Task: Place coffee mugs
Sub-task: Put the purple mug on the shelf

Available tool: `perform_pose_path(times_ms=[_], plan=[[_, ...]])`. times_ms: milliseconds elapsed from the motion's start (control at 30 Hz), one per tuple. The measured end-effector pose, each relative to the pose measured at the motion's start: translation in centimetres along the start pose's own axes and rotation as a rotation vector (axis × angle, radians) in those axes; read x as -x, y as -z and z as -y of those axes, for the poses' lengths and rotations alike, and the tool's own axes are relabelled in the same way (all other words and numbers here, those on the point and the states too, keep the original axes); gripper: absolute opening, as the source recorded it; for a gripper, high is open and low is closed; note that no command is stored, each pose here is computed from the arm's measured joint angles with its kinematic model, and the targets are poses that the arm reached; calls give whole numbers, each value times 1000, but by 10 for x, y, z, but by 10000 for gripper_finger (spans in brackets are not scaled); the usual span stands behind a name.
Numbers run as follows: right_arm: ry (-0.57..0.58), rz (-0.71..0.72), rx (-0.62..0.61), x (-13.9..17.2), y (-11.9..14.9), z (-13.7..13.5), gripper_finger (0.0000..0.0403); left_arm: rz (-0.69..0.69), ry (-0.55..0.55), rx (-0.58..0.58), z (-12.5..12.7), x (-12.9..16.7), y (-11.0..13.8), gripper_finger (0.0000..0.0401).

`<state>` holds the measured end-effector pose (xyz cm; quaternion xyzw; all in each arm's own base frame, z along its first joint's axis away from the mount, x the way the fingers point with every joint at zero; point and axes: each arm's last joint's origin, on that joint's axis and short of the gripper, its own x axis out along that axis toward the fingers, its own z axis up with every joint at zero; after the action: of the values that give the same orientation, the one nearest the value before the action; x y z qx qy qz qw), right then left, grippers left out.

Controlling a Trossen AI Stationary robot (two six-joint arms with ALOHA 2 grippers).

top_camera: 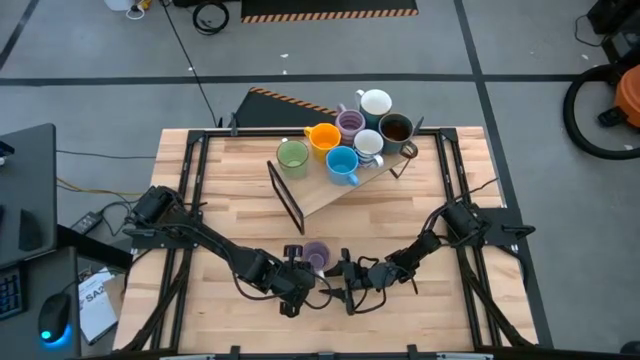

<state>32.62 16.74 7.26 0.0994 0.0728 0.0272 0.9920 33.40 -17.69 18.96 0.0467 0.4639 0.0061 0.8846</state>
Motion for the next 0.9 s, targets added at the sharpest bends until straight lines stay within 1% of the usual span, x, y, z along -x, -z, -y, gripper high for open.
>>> perform_pose_path(times_ms=[133,333,467,567,667,900], plan=[[-3,15,4,-2,-3,-2,213,33,39,15,3,-3,-4,142],[9,-4,29,-8,-4,0,213,60,53,-35,7,-10,-5,142],[13,-3,27,-9,-4,1,206,70,61,-37,6,-12,-7,142],[25,0,28,-9,-4,1,186,56,91,-39,7,-12,-6,142],[34,0,21,-9,-4,1,156,38,125,-45,12,-10,-3,142],[53,-28,27,-10,-2,4,84,-18,132,-64,25,-4,8,142]])
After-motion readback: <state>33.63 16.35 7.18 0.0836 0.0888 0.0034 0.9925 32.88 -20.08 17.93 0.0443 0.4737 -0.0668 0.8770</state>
